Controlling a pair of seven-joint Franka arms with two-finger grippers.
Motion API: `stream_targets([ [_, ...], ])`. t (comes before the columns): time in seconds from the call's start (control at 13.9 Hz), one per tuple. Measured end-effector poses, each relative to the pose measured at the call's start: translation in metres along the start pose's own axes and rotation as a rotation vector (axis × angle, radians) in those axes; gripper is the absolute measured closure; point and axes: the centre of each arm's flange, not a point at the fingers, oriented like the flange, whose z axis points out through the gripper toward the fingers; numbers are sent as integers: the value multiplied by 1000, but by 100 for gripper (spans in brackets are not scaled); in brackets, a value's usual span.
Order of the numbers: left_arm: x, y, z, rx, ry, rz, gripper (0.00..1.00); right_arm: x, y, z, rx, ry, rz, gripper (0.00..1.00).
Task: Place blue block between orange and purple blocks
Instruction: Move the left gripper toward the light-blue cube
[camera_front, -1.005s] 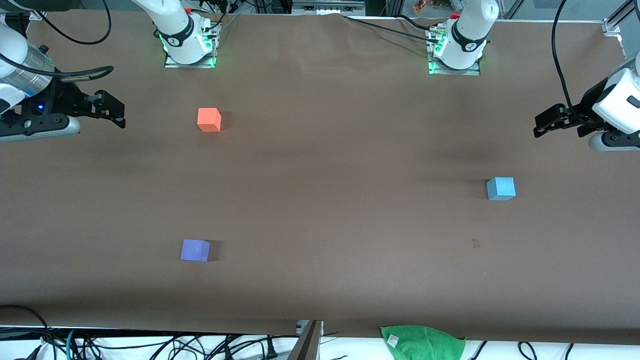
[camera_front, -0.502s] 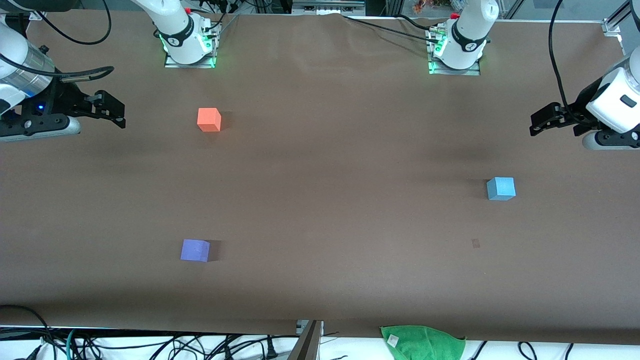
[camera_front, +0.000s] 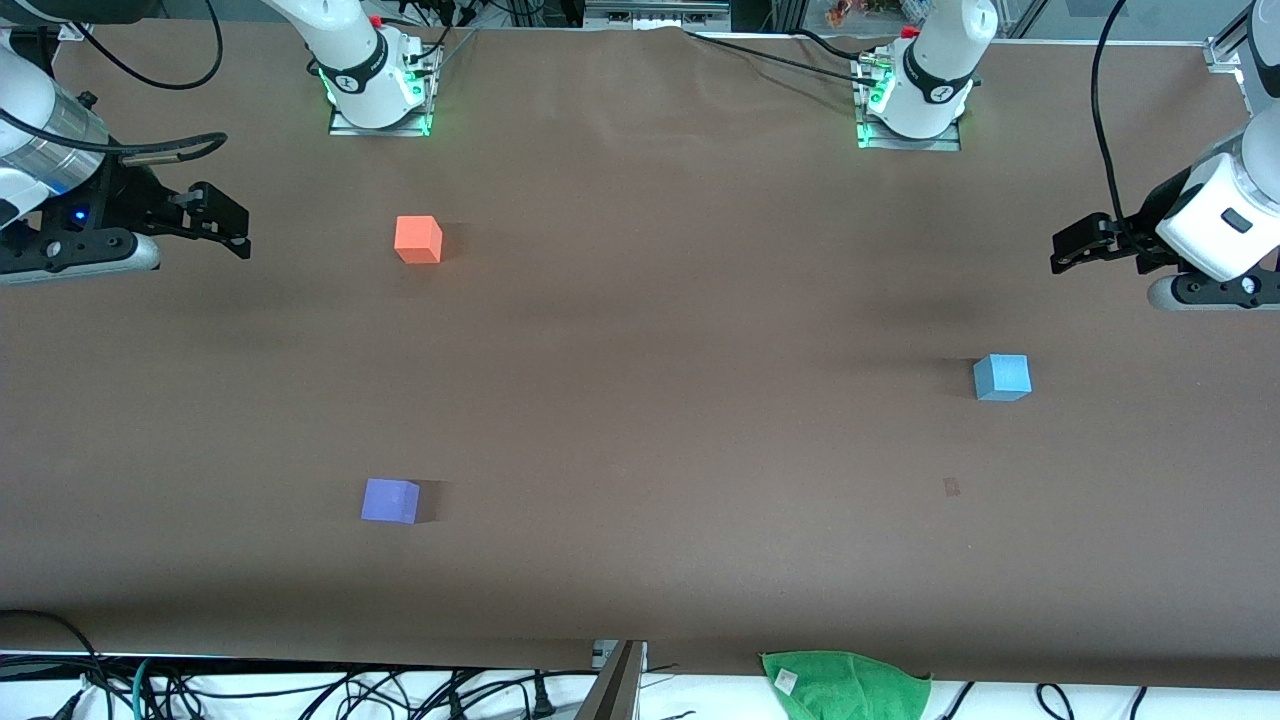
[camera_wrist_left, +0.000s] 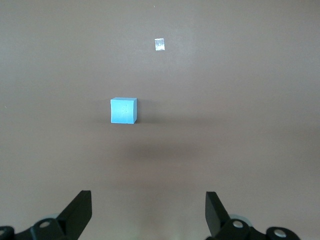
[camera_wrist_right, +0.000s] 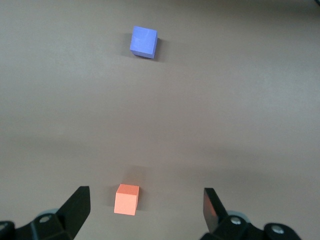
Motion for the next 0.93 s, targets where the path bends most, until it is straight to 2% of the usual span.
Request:
stream_targets([
  [0.57, 4, -2, 5, 2, -11, -3, 0, 3, 0, 2, 0, 7, 0, 0],
  [0.93, 20, -31, 30, -1, -49, -50, 0, 3, 0, 2, 0, 8, 0, 0],
])
